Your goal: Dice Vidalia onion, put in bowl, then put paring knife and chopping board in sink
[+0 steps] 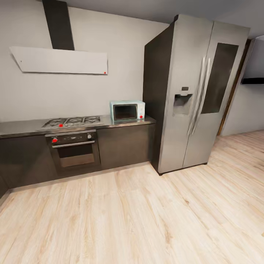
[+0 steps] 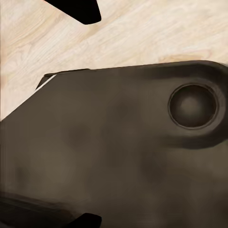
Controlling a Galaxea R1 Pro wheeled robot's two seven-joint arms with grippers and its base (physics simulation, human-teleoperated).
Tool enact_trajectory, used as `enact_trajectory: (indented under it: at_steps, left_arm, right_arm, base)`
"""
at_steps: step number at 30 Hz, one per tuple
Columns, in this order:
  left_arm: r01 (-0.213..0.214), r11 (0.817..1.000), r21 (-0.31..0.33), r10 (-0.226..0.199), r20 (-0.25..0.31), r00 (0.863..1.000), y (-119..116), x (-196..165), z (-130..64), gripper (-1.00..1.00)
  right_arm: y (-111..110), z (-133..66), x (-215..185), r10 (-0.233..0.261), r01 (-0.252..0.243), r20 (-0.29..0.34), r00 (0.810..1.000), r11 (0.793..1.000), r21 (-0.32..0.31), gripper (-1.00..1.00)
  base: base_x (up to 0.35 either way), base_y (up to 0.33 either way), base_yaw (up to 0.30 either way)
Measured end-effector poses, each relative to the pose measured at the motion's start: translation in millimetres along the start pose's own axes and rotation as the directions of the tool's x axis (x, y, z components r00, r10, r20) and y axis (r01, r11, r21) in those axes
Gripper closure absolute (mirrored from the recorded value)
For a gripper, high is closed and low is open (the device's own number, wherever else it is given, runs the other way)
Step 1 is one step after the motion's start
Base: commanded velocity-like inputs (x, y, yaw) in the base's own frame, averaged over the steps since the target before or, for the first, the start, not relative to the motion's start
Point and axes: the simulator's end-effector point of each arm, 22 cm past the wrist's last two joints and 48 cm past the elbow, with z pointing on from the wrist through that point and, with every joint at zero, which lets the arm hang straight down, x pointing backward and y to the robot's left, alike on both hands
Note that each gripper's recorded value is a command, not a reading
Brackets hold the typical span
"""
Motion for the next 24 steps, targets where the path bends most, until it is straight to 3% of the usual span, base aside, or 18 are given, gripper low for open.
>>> enact_trajectory:
  at_steps: [9,24]
  left_arm:
    - [0.008,1.0,0.012,-0.008,0.065,0.998,-7,-20,-0.7,-1.0]
    - [0.009,1.0,0.005,-0.01,0.139,0.99,-6,-34,-2.3,-1.0]
  right_arm:
    - [21,-0.8,-24,0.002,0.0,0.055,0.998,1.0,-0.026,-1.0]
    - [19,-5.3,-67,-0.001,0.005,0.187,0.982,1.0,-0.023,-1.0]
  base:
    - [0.0,0.0,0.0]
    - [0.0,0.0,0.0]
